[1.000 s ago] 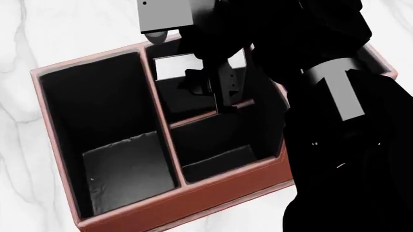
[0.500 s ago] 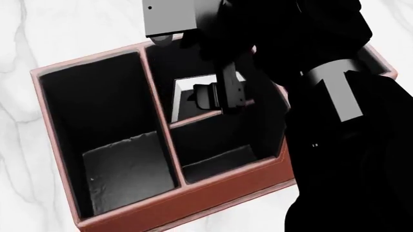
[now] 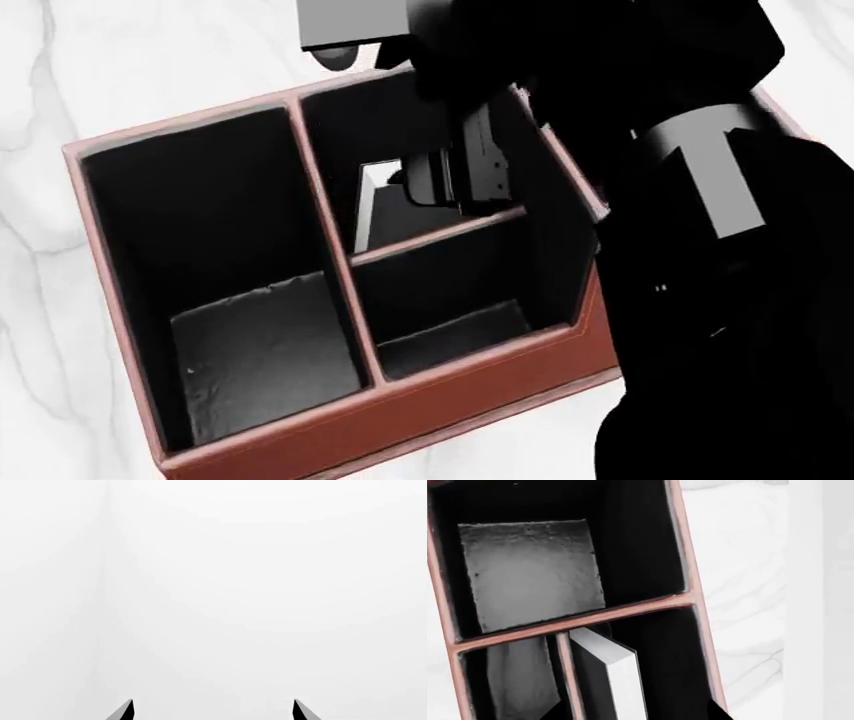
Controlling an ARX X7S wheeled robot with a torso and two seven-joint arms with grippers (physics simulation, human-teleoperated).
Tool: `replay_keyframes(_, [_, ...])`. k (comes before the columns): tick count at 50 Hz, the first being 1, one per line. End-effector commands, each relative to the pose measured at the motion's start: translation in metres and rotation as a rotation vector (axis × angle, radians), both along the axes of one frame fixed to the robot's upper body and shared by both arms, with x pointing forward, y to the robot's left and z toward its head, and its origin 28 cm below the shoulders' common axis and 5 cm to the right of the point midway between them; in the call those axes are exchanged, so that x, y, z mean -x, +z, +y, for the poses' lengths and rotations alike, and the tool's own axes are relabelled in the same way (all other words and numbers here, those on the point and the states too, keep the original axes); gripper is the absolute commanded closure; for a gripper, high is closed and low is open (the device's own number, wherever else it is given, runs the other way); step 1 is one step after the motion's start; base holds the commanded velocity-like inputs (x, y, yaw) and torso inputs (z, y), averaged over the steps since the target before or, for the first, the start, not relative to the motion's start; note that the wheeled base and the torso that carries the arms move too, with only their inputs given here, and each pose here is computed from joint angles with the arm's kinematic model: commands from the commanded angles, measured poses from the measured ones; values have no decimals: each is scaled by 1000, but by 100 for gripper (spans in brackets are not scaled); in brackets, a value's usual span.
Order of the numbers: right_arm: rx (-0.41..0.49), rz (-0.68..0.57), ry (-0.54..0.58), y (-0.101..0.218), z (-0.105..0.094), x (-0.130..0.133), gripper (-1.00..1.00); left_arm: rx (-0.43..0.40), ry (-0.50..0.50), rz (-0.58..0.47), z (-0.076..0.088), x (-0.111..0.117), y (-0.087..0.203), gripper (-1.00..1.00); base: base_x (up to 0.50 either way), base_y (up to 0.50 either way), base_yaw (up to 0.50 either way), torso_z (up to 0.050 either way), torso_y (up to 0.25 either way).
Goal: Pick up the book and place it in the front compartment of the caddy.
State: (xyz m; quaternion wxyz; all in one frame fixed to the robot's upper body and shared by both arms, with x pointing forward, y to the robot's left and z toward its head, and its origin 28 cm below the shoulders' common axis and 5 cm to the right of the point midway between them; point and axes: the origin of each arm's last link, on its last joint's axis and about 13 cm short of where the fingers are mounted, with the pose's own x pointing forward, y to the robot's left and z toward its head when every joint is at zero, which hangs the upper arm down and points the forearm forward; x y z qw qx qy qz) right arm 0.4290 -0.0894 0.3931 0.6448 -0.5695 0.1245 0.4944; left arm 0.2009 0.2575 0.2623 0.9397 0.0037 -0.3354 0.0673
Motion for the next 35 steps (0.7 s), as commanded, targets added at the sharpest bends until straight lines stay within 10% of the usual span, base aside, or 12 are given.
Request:
replay_keyframes(1, [-21, -42, 18, 17, 5, 5, -100, 13, -1, -25, 2, -1, 2, -100, 0, 0, 0, 0, 0])
replay_keyframes(35, [-350, -469, -90, 104, -34, 43, -100, 13, -3, -26, 1, 0, 2, -100, 0, 0, 0, 0, 0])
